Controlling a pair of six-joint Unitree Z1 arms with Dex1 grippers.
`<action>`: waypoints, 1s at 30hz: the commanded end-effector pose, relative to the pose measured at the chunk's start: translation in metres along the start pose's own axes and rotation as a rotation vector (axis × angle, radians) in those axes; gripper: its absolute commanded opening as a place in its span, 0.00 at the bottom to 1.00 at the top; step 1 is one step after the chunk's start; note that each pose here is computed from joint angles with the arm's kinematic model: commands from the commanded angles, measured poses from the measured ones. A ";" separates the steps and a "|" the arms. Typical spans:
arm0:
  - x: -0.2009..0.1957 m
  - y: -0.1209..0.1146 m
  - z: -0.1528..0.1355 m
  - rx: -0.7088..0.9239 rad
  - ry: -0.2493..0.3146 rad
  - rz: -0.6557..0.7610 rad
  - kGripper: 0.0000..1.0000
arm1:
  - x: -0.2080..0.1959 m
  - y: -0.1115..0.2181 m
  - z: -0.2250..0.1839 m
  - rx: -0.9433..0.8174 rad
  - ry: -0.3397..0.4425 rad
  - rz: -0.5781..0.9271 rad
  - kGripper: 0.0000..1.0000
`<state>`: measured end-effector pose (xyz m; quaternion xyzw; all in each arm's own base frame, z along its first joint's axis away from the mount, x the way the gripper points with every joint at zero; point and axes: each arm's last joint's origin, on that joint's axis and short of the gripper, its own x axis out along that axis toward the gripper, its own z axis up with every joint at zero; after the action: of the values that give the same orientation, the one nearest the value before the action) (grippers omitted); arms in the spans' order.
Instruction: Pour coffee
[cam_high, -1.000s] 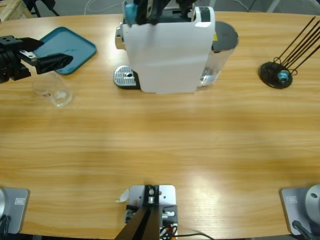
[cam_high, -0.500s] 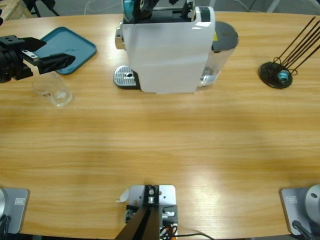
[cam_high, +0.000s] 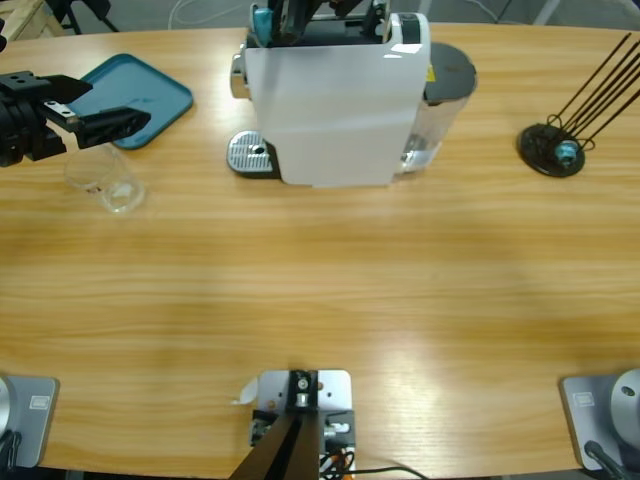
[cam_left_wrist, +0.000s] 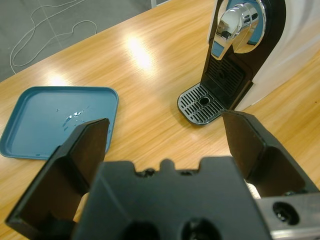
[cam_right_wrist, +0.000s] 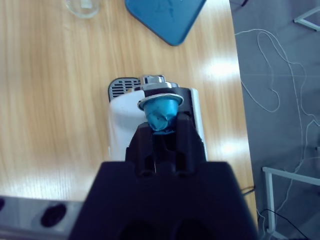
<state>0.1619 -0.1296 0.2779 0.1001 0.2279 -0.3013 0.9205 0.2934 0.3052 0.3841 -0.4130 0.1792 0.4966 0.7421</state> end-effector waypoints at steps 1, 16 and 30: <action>0.007 -0.003 -0.014 0.015 0.054 -0.026 0.98 | 0.018 -0.006 -0.008 -0.006 0.055 -0.020 0.00; 0.007 -0.003 -0.014 0.017 0.054 -0.026 0.98 | 0.031 -0.001 -0.016 0.012 0.093 0.024 0.25; 0.007 -0.004 -0.014 0.016 0.056 -0.037 0.98 | 0.025 -0.004 -0.007 0.017 0.091 0.033 0.49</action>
<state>0.1615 -0.1299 0.2775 0.0994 0.2288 -0.3061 0.9187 0.2975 0.3078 0.3805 -0.4208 0.1905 0.4893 0.7397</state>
